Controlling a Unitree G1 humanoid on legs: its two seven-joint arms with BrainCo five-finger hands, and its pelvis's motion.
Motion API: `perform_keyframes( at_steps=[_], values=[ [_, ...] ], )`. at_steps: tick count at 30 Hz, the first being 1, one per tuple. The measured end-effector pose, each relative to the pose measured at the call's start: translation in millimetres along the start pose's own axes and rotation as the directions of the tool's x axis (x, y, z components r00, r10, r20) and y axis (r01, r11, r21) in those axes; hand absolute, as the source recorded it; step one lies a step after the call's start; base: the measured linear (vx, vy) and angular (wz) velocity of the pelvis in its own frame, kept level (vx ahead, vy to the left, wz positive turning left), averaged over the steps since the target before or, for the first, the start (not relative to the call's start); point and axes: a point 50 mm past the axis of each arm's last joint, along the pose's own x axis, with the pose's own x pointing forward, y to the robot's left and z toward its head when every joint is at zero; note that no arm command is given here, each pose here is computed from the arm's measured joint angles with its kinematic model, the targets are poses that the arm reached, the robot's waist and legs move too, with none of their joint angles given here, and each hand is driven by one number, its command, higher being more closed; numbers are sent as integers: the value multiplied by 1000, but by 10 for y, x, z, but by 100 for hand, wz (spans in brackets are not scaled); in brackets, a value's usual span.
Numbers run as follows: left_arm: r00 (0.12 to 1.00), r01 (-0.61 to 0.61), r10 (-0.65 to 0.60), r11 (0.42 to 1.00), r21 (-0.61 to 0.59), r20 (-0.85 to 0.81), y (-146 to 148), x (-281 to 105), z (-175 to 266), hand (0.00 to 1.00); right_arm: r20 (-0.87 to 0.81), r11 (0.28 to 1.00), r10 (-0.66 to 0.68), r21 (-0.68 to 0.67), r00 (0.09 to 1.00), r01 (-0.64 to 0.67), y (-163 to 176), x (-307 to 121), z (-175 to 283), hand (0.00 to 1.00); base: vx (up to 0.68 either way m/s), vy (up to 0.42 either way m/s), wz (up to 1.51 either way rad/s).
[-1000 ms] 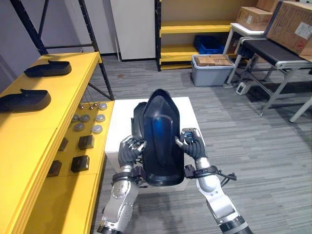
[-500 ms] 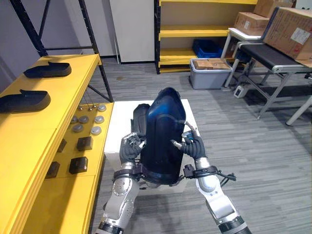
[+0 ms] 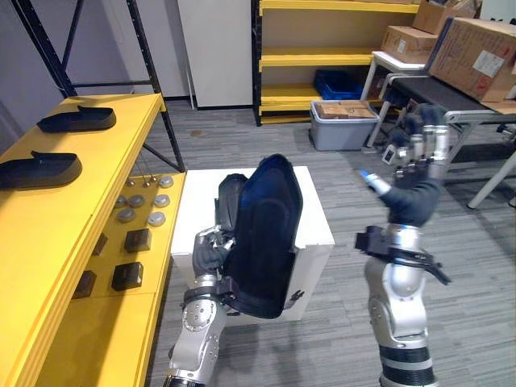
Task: Walk over and take plastic housings, then place them on the shelf
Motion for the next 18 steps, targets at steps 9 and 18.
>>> perform_keyframes(
  at_steps=[9,18],
  values=[
    [994,-89,85,994,66,63,273,-102,131,100,-280,914,-313,-349,908,207,-1030,-566,-423,0,0,0,0],
    [990,-117,110,989,88,88,439,-221,202,100,-778,841,-512,-540,364,30,-1811,-2055,-1060,0,14,4,3]
  ],
)
